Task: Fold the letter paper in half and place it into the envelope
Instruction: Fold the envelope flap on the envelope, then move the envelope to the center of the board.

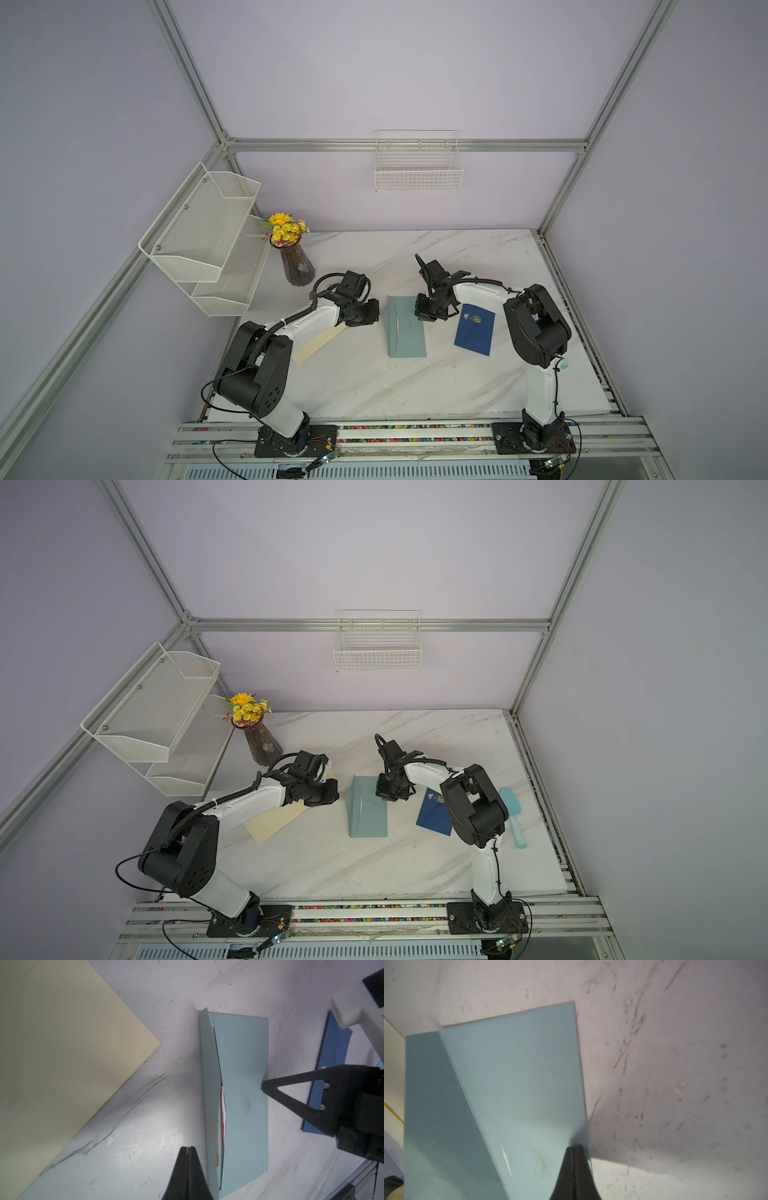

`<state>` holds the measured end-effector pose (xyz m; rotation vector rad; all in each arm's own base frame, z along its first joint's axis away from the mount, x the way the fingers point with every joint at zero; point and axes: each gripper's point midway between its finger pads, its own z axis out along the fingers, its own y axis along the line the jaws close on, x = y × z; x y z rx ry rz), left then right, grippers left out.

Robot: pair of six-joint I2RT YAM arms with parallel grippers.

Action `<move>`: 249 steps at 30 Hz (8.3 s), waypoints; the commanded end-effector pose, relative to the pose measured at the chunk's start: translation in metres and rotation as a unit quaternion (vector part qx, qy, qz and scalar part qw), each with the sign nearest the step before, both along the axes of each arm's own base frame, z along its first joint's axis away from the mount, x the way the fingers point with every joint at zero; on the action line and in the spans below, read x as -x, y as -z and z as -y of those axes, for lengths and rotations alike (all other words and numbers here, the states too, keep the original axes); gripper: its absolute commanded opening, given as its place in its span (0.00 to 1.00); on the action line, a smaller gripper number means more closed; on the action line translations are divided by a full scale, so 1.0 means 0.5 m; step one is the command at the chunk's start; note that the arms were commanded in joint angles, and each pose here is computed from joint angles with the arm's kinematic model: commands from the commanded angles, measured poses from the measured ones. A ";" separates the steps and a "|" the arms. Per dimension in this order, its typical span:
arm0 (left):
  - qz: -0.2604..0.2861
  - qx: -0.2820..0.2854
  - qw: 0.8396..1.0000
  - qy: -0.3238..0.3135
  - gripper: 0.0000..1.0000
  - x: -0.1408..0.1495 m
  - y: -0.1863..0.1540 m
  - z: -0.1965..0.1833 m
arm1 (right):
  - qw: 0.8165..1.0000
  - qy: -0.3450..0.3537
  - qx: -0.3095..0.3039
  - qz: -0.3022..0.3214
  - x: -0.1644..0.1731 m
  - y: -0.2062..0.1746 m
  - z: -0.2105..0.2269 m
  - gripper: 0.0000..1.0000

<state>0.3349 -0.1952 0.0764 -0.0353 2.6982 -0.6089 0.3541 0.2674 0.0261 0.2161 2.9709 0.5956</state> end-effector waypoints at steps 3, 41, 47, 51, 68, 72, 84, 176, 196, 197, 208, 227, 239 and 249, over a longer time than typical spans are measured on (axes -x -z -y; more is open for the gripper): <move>0.018 0.045 0.999 0.021 0.00 -0.018 -0.031 0.062 | 1.000 0.007 -0.018 -0.010 0.007 0.005 -0.011 0.00; -0.074 0.051 0.992 0.083 0.00 0.013 0.125 0.162 | 0.990 0.016 -0.137 -0.016 0.011 -0.048 -0.079 0.00; -0.073 0.052 0.993 0.083 0.00 0.012 0.123 0.163 | 0.991 0.009 -0.130 -0.037 0.022 -0.006 -0.086 0.00; -0.072 0.052 0.993 0.080 0.00 0.009 0.122 0.162 | 0.994 0.003 -0.094 -0.048 0.038 0.028 -0.066 0.00; -0.076 0.050 0.994 0.065 0.00 0.001 0.124 0.163 | 0.998 -0.055 -0.011 -0.030 0.082 0.022 -0.011 0.00; -0.077 0.050 0.994 0.062 0.00 0.000 0.125 0.163 | 0.997 -0.065 -0.010 -0.028 0.094 0.020 -0.015 0.00; -0.075 0.053 0.993 0.073 0.00 0.022 0.113 0.188 | 0.996 -0.059 -0.057 -0.045 0.091 0.027 -0.054 0.00; -0.135 0.004 0.986 0.098 0.00 0.111 0.221 0.196 | 0.990 0.065 0.004 -0.123 0.077 0.107 0.116 0.00; -0.098 0.054 0.993 0.028 0.00 0.011 0.141 0.112 | 0.988 0.095 0.024 -0.119 0.034 0.111 0.151 0.00; -0.087 0.053 0.994 0.031 0.00 0.004 0.122 0.113 | 0.988 0.096 0.027 -0.118 0.028 0.111 0.157 0.00; 0.042 -0.044 0.997 0.047 0.94 -0.048 -0.094 0.043 | 0.988 0.097 0.083 -0.087 -0.050 0.078 0.230 0.00; 0.039 -0.088 0.995 0.015 1.00 -0.013 -0.100 -0.049 | 0.997 0.073 0.006 -0.026 -0.116 -0.043 0.204 0.00; 0.033 -0.088 0.996 -0.007 1.00 0.005 -0.104 -0.090 | 0.997 0.064 -0.051 0.010 -0.141 -0.078 0.161 0.00; 0.036 -0.099 0.994 -0.030 1.00 0.008 -0.117 -0.124 | 0.997 0.063 -0.052 -0.016 -0.154 0.003 0.150 0.00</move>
